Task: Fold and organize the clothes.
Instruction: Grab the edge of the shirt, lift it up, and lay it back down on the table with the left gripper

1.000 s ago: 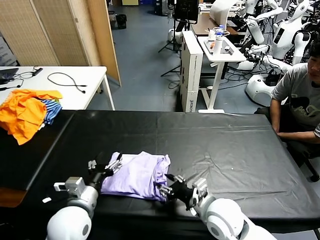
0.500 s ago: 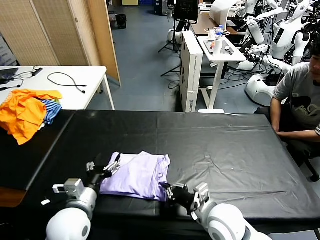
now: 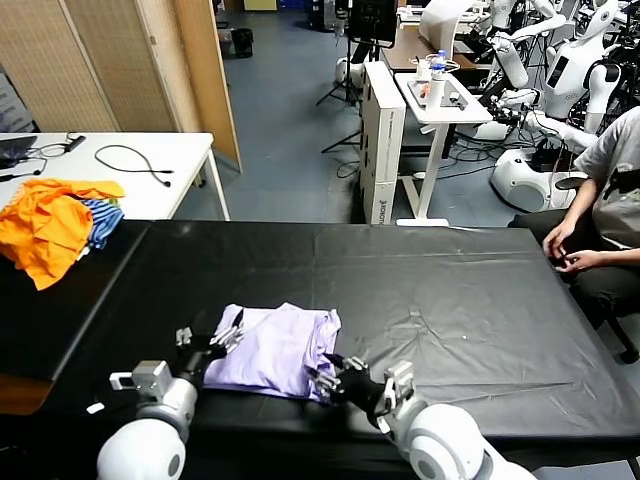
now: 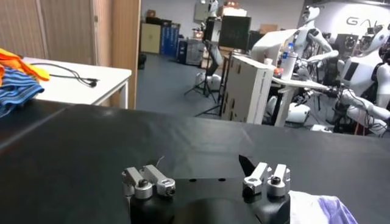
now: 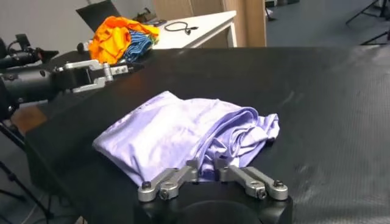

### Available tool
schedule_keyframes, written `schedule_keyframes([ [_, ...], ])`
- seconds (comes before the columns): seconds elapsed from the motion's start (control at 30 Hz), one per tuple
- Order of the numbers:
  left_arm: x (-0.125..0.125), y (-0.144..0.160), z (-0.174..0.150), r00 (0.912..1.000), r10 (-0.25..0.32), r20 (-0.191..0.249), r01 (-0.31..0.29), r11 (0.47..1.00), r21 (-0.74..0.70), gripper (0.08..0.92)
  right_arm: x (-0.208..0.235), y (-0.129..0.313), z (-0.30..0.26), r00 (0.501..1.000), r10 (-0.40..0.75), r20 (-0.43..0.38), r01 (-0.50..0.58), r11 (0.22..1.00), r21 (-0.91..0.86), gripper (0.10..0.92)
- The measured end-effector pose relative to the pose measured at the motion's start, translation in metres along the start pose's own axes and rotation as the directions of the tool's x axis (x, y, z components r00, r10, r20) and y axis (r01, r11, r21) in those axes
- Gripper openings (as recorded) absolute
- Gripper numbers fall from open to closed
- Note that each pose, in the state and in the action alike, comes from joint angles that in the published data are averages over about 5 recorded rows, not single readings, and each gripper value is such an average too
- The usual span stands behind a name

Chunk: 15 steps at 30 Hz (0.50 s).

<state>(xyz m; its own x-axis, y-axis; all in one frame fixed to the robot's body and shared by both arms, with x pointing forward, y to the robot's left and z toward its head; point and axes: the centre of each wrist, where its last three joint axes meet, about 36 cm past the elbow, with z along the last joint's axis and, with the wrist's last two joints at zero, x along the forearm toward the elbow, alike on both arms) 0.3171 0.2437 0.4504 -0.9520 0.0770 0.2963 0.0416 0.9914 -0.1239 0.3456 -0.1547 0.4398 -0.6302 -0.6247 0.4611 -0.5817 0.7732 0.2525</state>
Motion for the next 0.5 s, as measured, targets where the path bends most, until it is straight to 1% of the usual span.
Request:
schedule_keyframes([
  [0.03, 0.0, 0.0, 0.0, 1.0, 0.0, 0.0, 0.0, 1.0, 0.0, 0.907, -0.001, 0.001, 0.001, 1.0, -0.002, -0.003, 0.002, 1.0, 0.0, 0.82],
  [0.07, 0.0, 0.0, 0.0, 1.0, -0.001, 0.001, 0.001, 1.0, 0.001, 0.907, -0.002, 0.001, 0.002, 1.0, -0.003, -0.005, 0.003, 1.0, -0.002, 0.799],
  [0.17, 0.0, -0.001, 0.001, 1.0, -0.001, 0.001, 0.001, 1.0, 0.004, 0.907, -0.003, 0.002, 0.004, 1.0, -0.006, -0.013, 0.005, 1.0, -0.006, 0.652],
  [0.2, 0.0, -0.001, 0.001, 1.0, -0.001, 0.001, 0.001, 1.0, 0.005, 0.907, -0.002, 0.002, 0.004, 1.0, -0.005, -0.016, 0.005, 1.0, -0.007, 0.577],
  [0.27, 0.0, -0.001, 0.001, 1.0, -0.001, 0.001, 0.001, 1.0, 0.007, 0.907, 0.0, 0.002, 0.006, 1.0, 0.002, -0.022, -0.002, 1.0, -0.008, 0.463],
  [0.3, 0.0, -0.001, 0.001, 1.0, -0.001, 0.001, 0.001, 1.0, 0.007, 0.907, 0.0, 0.001, 0.006, 1.0, 0.008, -0.028, -0.008, 1.0, -0.009, 0.387],
  [0.4, -0.001, -0.001, 0.002, 1.0, -0.003, 0.002, 0.003, 1.0, 0.008, 0.907, 0.001, 0.0, 0.01, 0.998, 0.03, -0.051, -0.03, 0.999, -0.012, 0.218],
  [0.43, -0.001, 0.0, 0.002, 1.0, -0.005, 0.003, 0.005, 1.0, 0.008, 0.907, 0.001, 0.0, 0.012, 0.998, 0.037, -0.06, -0.038, 0.999, -0.012, 0.181],
  [0.5, -0.001, 0.001, 0.003, 1.0, -0.008, 0.003, 0.008, 1.0, 0.009, 0.907, 0.001, 0.0, 0.013, 0.996, 0.052, -0.073, -0.054, 0.998, -0.015, 0.142],
])
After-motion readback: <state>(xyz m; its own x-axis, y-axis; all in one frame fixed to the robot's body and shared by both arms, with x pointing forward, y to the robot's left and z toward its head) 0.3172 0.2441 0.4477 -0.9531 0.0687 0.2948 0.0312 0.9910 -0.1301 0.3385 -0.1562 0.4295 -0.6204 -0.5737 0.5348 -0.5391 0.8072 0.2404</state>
